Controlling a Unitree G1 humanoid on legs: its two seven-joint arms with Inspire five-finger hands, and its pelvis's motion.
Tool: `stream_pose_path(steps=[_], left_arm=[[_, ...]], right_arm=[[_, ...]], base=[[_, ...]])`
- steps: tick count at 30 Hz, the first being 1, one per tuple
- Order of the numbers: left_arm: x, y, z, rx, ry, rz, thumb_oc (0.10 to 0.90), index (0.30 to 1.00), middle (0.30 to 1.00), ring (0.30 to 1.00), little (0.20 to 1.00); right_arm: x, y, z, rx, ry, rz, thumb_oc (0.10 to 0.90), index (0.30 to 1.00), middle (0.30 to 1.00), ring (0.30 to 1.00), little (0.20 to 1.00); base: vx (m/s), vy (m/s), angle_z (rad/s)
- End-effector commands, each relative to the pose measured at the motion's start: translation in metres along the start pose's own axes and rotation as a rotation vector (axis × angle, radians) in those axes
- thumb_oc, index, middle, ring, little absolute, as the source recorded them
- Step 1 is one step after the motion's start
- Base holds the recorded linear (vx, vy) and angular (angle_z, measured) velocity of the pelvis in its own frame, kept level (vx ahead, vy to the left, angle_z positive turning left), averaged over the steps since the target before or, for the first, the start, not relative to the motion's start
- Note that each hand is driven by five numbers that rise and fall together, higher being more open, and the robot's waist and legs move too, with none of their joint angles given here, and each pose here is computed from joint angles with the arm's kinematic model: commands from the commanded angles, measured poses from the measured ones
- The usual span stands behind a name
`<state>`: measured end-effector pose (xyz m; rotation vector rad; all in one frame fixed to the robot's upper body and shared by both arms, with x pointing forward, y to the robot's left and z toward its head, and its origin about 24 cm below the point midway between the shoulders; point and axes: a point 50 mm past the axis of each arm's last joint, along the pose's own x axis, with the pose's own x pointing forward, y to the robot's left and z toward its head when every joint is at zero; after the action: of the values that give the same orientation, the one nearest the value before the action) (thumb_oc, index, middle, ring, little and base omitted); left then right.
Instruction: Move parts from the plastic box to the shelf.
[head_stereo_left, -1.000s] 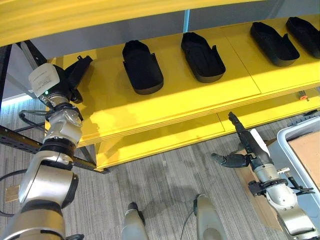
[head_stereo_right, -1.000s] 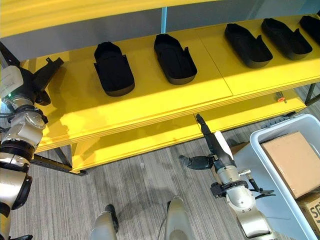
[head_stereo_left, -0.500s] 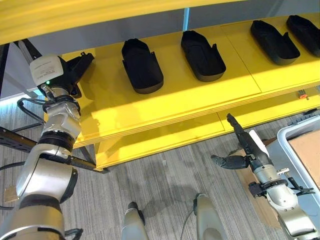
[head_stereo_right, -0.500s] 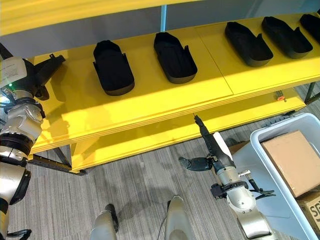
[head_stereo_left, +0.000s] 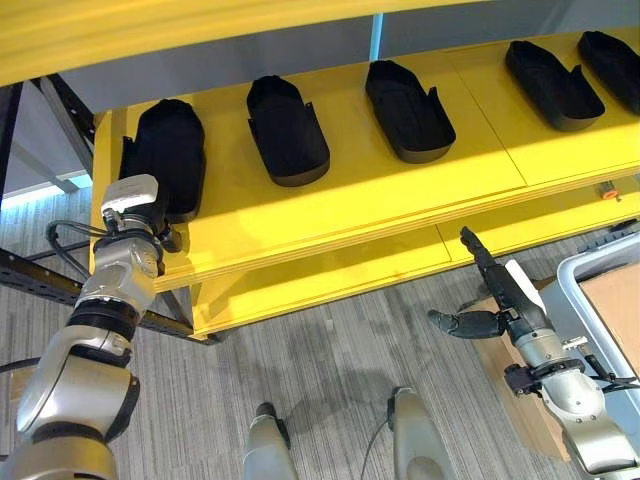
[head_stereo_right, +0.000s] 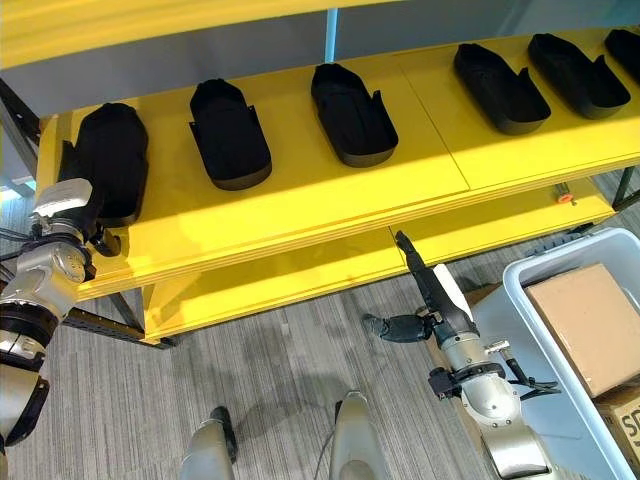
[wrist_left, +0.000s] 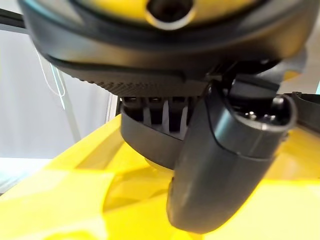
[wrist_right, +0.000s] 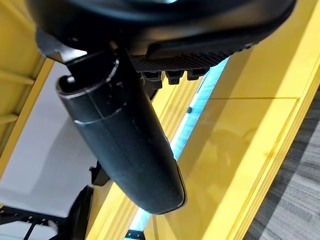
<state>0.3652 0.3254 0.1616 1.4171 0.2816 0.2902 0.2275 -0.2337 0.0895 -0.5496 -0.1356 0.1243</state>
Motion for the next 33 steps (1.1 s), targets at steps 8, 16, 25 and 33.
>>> stream_pose_path(steps=[8, 16, 25, 33], left_arm=[[0.007, 0.021, 0.003, -0.013, -0.010, 0.005, 0.900, 1.000, 1.000, 1.000, 1.000], [0.016, 0.031, 0.031, -0.058, -0.028, -0.004, 0.900, 1.000, 1.000, 1.000, 1.000], [0.016, 0.035, 0.049, -0.115, -0.098, -0.012, 0.900, 1.000, 1.000, 1.000, 1.000], [0.012, 0.042, 0.057, -0.175, -0.165, 0.024, 0.900, 1.000, 1.000, 1.000, 1.000]], right_arm=[[0.008, -0.019, 0.045, 0.022, -0.253, -0.077, 0.900, 1.000, 1.000, 1.000, 1.000], [0.008, -0.015, 0.045, 0.028, -0.245, -0.046, 0.900, 1.000, 1.000, 1.000, 1.000], [0.009, -0.014, 0.045, 0.045, -0.249, -0.047, 0.900, 1.000, 1.000, 1.000, 1.000], [0.009, -0.013, 0.042, 0.059, -0.239, -0.054, 0.900, 1.000, 1.000, 1.000, 1.000]], base=[[0.00, 0.000, 0.00], [0.00, -0.001, 0.00], [0.00, -0.001, 0.00], [0.00, 0.000, 0.00]])
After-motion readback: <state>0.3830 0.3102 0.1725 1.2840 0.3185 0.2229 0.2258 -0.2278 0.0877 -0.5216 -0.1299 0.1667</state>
